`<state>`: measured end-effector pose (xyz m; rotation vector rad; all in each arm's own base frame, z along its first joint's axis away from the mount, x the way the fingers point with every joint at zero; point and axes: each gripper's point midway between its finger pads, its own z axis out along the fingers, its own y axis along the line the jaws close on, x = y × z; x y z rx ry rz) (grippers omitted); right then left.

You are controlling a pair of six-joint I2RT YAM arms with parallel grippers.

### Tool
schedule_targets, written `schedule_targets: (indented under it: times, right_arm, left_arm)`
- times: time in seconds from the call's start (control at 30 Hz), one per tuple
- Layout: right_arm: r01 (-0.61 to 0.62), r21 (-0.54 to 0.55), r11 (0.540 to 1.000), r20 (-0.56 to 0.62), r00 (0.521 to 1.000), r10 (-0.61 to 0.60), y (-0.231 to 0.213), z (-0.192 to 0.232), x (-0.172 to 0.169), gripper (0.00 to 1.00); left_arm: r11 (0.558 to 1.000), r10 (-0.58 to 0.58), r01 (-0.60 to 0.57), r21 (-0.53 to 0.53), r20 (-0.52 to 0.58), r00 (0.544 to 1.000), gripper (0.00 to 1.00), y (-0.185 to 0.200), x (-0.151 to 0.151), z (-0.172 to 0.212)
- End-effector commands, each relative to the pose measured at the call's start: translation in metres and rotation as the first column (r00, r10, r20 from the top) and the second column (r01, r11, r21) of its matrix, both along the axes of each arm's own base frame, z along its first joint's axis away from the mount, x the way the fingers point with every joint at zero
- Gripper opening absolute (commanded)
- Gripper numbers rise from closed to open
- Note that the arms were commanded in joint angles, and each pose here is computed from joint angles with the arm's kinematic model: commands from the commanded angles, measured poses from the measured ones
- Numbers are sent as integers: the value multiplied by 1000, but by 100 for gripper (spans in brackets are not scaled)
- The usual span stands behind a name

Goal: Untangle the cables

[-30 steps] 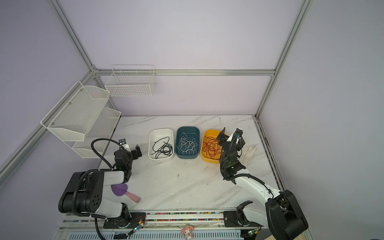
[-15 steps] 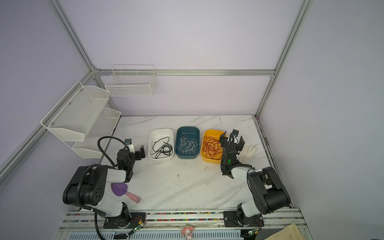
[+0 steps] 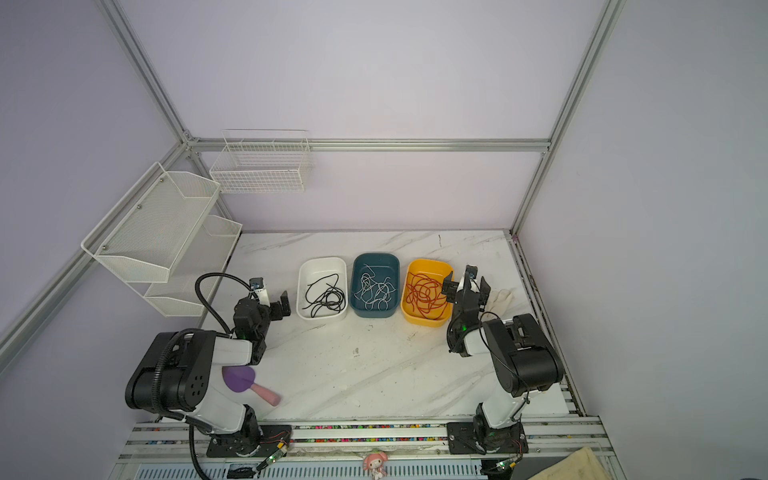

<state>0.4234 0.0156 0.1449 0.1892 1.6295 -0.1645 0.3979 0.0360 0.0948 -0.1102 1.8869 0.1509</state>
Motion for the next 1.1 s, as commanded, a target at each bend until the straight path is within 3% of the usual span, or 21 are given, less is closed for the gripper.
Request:
schedule_targets:
  times: [0.0,0.23,1.07]
  right_arm:
    - [-38,-5,999,91,995,38,-3,2,-4,98]
    - [-42,64,997,28,999,41,-18,-9,13,98]
    - [-29,47,998,36,999,28,-20,-7,12,98]
  left_arm:
    - [1000,-20,19,24,68,997,100,-4,5,18]
    - [1000,-20,18,25,68,997,100,-3,5,18]
    - [1000,-20,18,25,69,997,100,-3,5,18]
